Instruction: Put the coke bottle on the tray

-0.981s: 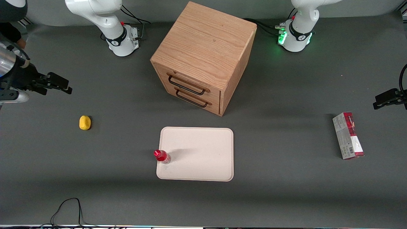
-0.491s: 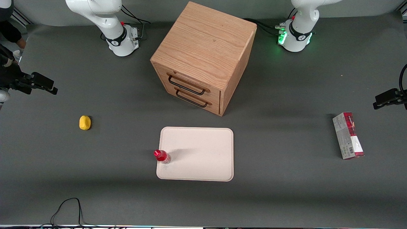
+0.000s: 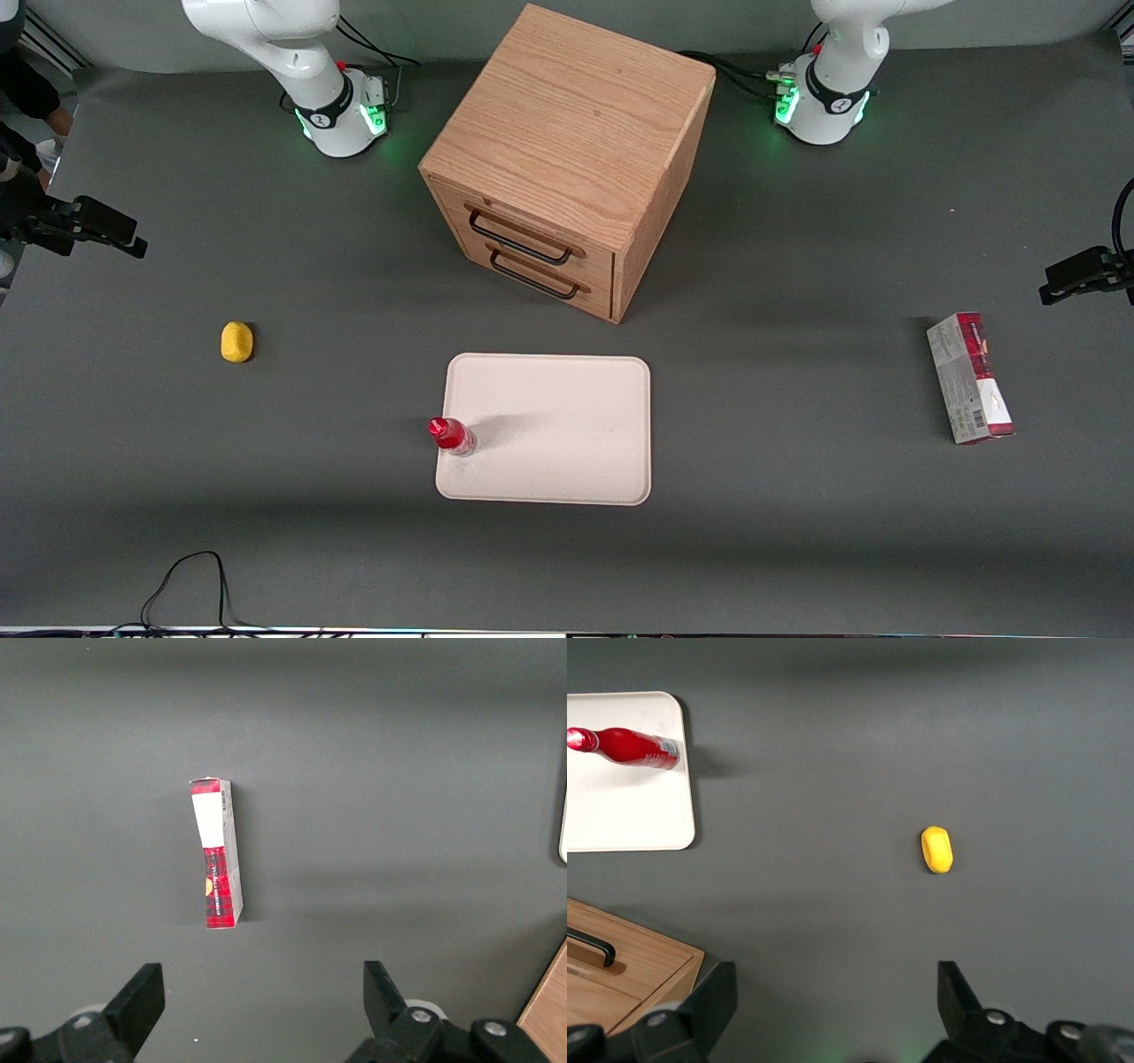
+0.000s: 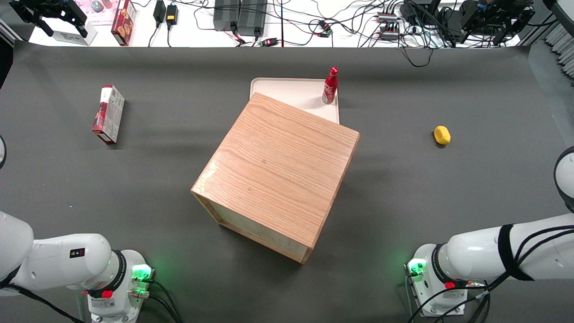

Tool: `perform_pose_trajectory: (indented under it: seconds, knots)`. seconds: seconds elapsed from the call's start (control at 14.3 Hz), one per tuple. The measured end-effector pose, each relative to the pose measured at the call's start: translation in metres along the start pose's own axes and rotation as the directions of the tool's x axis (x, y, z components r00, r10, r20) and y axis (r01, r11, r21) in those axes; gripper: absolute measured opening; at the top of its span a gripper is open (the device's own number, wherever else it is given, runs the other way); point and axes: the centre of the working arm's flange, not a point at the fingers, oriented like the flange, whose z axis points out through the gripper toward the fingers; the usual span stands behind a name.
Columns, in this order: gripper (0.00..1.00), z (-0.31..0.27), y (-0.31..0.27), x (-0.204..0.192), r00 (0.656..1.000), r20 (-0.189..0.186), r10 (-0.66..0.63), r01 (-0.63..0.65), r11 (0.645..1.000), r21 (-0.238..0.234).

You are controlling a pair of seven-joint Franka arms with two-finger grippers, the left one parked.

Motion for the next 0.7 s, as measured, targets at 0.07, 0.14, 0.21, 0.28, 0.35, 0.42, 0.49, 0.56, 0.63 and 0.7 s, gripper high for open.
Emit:
perform_pose_trajectory:
  seconds: [0.07, 0.14, 0.21, 0.28, 0.35, 0.42, 0.49, 0.56, 0.63, 0.7]
  knots:
    - [1.0, 0.0, 0.0, 0.0, 1.0, 0.001, -0.004, 0.004, 1.0, -0.001]
    - [1.0, 0.0, 0.0, -0.001, 1.0, 0.006, -0.005, 0.005, 1.0, -0.001]
    - [1.0, 0.001, 0.001, -0.003, 1.0, 0.022, -0.006, 0.006, 1.0, -0.002]
    - [1.0, 0.002, 0.001, -0.004, 0.999, 0.032, -0.006, 0.006, 1.0, -0.002]
    - [1.0, 0.002, 0.002, -0.006, 0.999, 0.038, -0.007, 0.007, 1.0, -0.002]
    - [1.0, 0.001, 0.001, -0.007, 0.999, 0.039, -0.007, 0.008, 1.0, -0.002]
    - [1.0, -0.001, 0.001, -0.008, 0.999, 0.038, -0.008, 0.008, 1.0, -0.002]
    - [1.0, -0.002, 0.001, -0.009, 0.999, 0.036, -0.009, 0.009, 1.0, -0.002]
    - [1.0, -0.003, 0.001, -0.01, 0.999, 0.035, -0.01, 0.01, 1.0, -0.002]
    - [1.0, -0.003, 0.001, -0.011, 0.999, 0.035, -0.011, 0.011, 1.0, -0.002]
